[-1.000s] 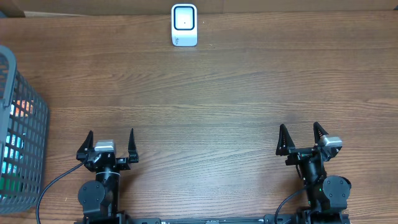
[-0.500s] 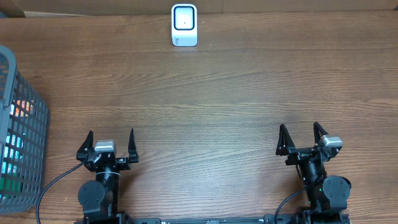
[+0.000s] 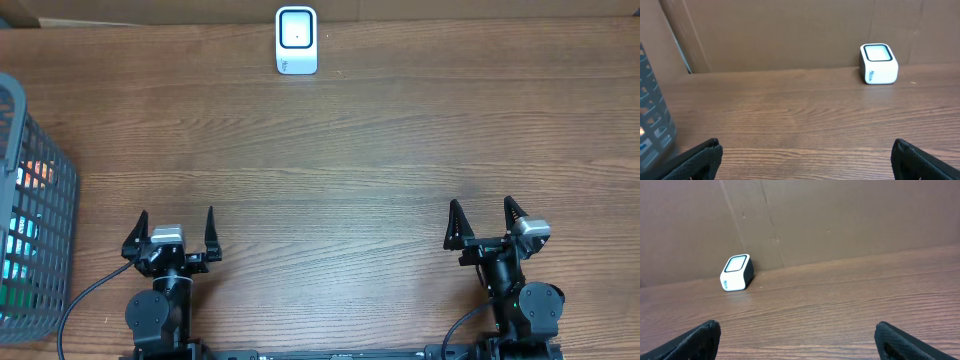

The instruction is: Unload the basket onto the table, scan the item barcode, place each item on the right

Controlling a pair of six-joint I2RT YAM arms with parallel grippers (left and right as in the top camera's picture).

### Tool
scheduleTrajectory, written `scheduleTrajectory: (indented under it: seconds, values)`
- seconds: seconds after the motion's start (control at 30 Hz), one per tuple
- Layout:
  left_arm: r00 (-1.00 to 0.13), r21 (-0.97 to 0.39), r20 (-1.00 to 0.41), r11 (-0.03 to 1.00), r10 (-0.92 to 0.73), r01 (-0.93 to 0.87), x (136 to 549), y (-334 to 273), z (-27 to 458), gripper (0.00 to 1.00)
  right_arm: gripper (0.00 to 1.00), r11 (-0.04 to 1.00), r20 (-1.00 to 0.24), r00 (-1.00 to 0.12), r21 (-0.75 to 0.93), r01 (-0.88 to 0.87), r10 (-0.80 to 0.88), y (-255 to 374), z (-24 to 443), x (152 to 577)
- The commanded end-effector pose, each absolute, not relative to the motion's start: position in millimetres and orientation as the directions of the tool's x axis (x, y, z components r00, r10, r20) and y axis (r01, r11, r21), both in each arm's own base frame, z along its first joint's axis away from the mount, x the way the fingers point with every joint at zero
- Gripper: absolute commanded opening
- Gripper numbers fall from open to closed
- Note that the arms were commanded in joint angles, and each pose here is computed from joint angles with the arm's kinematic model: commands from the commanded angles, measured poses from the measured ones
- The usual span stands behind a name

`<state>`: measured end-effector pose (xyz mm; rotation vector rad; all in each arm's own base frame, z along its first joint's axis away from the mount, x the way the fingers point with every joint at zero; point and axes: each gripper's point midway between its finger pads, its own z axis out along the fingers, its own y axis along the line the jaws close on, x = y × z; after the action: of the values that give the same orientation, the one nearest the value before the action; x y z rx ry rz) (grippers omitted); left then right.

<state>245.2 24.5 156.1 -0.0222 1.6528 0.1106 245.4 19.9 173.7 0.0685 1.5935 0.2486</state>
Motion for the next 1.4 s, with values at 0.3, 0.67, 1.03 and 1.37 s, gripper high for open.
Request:
scheduleTrajectory:
  seconds: [0.3, 0.67, 1.03, 1.37]
  values:
    - [-0.084, 0.082, -0.994, 0.989, 0.072, -0.125, 244, 32, 157, 1.00, 1.00, 0.976, -0.980, -0.034, 0.200, -0.086, 0.197, 15, 172, 246]
    - [-0.014, 0.056, -0.998, 0.993, 0.055, -0.104, 238, 26, 203, 1.00, 1.00, 0.978, -0.981, -0.002, 0.193, -0.082, 0.193, 13, 179, 246]
    - [-0.180, 0.026, -0.983, 0.999, 0.033, 0.039, 252, 5, 309, 1.00, 1.00, 0.981, -0.981, 0.010, 0.194, -0.022, 0.194, 3, 179, 247]
    - [-0.479, -0.099, -0.878, 0.980, -0.006, 0.170, 290, -16, 365, 1.00, 1.00, 0.981, -0.981, 0.001, 0.194, -0.020, 0.194, 3, 177, 247]
